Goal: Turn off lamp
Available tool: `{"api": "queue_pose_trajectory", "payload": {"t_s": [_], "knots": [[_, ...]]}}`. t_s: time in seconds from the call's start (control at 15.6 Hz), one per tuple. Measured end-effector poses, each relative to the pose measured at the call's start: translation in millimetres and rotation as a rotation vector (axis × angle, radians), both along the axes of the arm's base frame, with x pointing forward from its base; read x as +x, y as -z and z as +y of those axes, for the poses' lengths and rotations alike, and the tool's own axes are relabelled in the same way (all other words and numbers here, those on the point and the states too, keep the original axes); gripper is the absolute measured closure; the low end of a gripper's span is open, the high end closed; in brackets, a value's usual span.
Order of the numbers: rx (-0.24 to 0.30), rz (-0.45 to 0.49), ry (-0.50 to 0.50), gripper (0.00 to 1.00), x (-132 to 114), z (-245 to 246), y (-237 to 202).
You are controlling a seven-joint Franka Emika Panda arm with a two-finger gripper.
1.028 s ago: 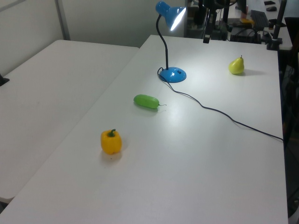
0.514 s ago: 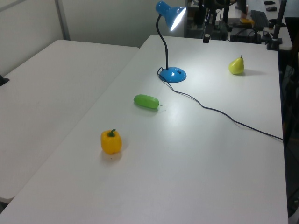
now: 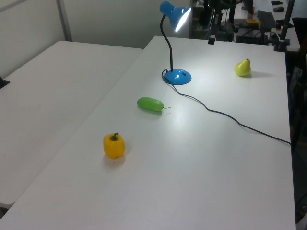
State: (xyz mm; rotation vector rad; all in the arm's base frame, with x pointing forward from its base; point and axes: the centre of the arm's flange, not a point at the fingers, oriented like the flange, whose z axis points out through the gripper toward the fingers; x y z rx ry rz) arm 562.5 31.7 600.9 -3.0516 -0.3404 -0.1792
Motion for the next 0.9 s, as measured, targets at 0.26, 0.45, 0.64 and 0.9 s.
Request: {"api": "queue_pose_trajectory", "payload": {"t_s": [0.26,0.45,0.64,0.9], "knots": [[0.0,0.004,0.011,0.99,0,-6,0],[0.0,0.018,0.016,0.99,-1,-10,2],[0.0,0.028,0.038,0.99,-2,-23,4],[-0.016,0.049,0.094,0.99,0,-55,12]]}}
